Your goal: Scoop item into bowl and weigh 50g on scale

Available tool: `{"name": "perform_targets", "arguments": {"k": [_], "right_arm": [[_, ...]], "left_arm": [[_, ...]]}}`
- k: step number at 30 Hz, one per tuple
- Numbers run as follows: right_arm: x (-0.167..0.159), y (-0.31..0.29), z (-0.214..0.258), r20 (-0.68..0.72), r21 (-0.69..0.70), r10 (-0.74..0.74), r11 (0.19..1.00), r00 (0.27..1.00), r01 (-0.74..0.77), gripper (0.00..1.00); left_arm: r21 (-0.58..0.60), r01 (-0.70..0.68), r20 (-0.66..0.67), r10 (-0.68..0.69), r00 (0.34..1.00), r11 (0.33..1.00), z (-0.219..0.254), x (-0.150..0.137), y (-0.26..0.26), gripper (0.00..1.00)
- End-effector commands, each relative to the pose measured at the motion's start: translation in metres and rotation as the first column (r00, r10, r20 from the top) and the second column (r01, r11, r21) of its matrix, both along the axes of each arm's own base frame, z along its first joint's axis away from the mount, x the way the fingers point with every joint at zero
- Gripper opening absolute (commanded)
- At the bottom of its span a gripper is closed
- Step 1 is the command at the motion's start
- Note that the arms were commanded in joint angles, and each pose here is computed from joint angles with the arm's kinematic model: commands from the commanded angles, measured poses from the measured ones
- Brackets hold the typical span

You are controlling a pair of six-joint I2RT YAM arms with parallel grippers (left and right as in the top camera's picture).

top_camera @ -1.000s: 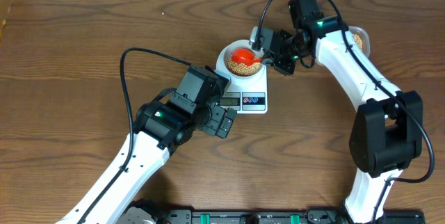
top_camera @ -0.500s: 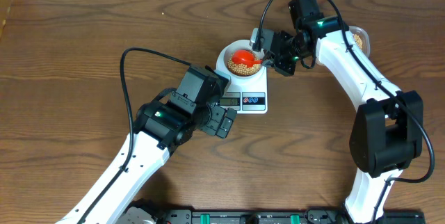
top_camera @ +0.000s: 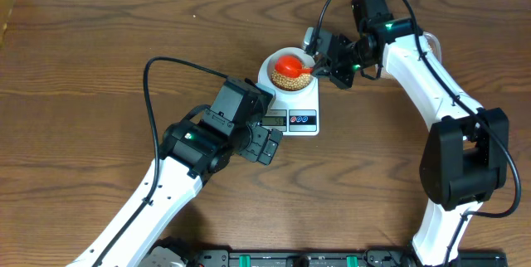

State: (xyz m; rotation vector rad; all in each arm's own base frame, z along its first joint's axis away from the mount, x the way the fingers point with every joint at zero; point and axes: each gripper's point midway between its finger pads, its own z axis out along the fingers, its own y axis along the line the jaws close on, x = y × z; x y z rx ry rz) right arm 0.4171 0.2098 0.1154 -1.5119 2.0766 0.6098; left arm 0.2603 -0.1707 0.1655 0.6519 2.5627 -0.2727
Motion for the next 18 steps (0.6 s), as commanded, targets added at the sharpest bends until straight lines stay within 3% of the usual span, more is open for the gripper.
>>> {"name": "perform_targets", "arguments": {"k": [1, 9, 18], "right_arm": [[-0.003, 0.004, 0.016, 0.007, 0.047, -0.002, 0.999, 1.000, 0.002, 0.01], [0.000, 0.002, 0.016, 0.019, 0.037, -0.007, 0.999, 1.000, 0.007, 0.01], [0.017, -0.016, 0.006, 0.092, -0.088, -0.058, 0.994, 0.994, 0.066, 0.01]], "left_arm": [[0.000, -0.007, 0.009, 0.007, 1.000, 1.000, 0.003, 0.002, 0.001, 0.98], [0.000, -0.007, 0.009, 0.007, 1.000, 1.000, 0.003, 0.002, 0.001, 0.98], [0.000, -0.007, 0.009, 0.007, 1.000, 1.000, 0.003, 0.002, 0.001, 0.98]]}}
